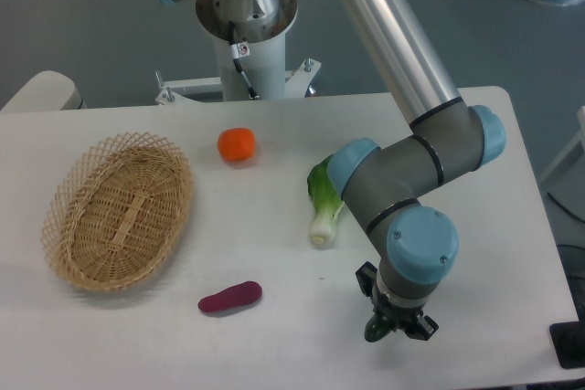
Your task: Place the cucumber on the table
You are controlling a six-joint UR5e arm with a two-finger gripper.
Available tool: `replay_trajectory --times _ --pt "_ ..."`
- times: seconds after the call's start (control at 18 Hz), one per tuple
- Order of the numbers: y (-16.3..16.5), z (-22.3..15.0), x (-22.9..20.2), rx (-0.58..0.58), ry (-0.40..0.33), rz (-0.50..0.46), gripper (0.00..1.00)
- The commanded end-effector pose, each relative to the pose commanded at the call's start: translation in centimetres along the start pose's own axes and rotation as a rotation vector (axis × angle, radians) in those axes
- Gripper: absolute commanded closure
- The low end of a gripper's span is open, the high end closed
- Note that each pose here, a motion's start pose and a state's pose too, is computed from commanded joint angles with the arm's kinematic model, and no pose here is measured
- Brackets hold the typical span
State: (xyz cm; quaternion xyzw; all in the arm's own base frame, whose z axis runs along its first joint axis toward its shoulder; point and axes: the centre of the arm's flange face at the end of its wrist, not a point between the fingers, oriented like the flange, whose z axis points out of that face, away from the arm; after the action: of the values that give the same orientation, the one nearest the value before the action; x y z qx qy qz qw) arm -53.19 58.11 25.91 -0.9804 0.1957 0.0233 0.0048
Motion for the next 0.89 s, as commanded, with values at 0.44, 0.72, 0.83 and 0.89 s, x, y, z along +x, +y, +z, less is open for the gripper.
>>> replay_trajectory --times 0.44,0.72,0.83,0.89 --pt "-0.02 0.21 -0.05 0.0 0.0 -0.003 0.8" --pt "0.22 0.2 0.14 0.004 0.008 -0.015 0.81" --pt "0.41 0.1 0.07 0.007 0.008 -0.011 0.83" --pt "0.43 0.11 0.08 0.005 0.009 -0.012 0.83"
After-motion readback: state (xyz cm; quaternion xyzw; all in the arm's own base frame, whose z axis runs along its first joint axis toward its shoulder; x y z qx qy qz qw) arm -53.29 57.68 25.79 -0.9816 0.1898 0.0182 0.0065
